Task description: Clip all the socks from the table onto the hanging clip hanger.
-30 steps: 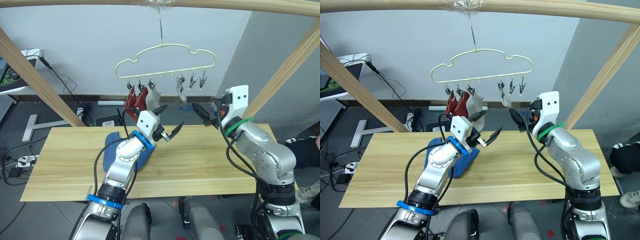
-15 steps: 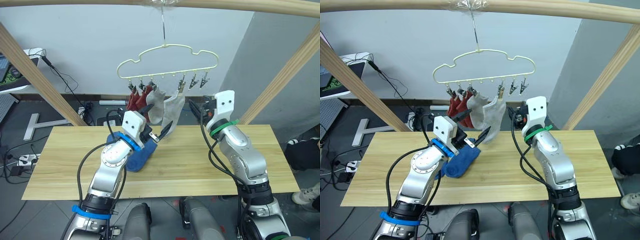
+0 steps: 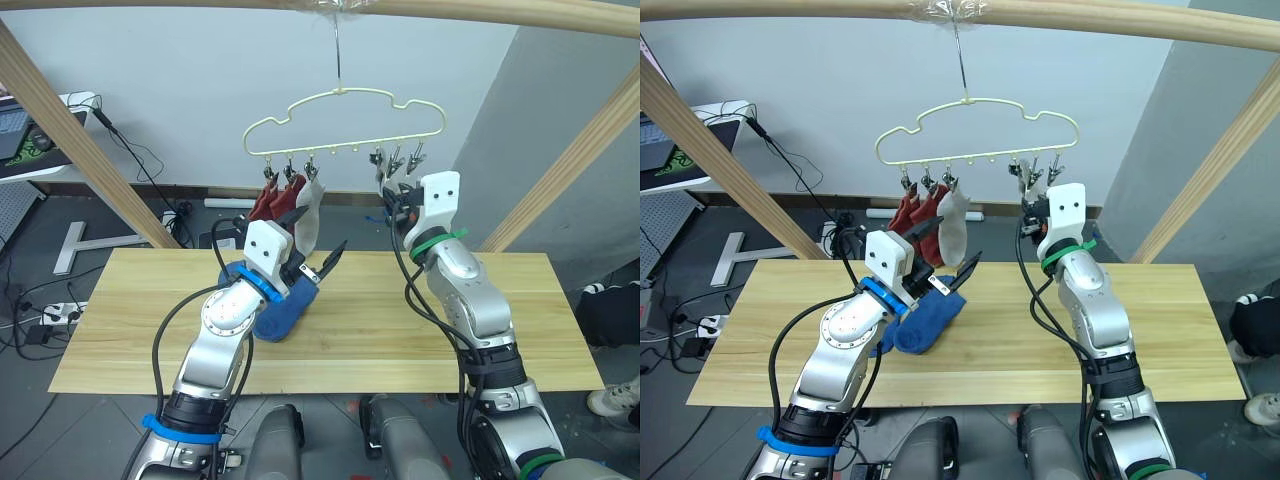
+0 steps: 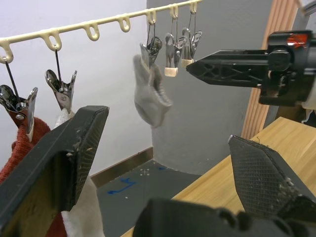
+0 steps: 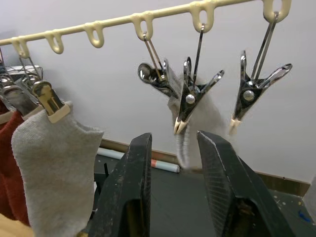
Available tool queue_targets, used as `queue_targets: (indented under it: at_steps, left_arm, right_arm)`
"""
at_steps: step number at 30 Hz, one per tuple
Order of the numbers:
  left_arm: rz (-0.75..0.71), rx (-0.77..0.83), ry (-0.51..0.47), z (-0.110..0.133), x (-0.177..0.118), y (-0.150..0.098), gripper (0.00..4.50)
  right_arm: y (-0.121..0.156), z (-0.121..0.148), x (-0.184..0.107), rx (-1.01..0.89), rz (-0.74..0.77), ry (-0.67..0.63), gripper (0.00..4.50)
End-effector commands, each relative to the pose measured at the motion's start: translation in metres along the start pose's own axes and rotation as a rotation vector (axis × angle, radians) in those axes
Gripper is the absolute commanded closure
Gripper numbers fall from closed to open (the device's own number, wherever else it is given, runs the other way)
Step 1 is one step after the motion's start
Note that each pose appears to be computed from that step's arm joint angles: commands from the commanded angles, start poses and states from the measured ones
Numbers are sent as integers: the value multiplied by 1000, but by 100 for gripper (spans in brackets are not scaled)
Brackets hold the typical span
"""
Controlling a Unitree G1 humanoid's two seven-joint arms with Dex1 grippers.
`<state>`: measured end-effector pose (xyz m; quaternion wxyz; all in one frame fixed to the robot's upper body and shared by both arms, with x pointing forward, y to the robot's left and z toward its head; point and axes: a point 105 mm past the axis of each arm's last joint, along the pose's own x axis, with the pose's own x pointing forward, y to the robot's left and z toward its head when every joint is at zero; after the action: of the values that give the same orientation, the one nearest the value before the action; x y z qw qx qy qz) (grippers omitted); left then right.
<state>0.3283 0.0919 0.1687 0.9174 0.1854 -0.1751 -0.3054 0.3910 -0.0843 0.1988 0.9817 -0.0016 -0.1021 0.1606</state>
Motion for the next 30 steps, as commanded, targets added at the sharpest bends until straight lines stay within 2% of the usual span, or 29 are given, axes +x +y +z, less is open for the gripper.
queue_targets:
  at_steps: [1,12,21,30]
  left_arm:
    - [34,35,-80,23,2,8,0]
    - [32,36,-85,26,2,6,0]
    - [38,36,-102,33,6,8,0]
    - [38,37,-125,41,10,11,0]
  right_arm:
    - [-10,20,7,-22,-36,-78,301]
    - [-14,24,20,-30,-61,-100,301]
    - [-2,31,32,-1,-15,-126,301]
    - [-1,34,37,-4,-11,-135,301]
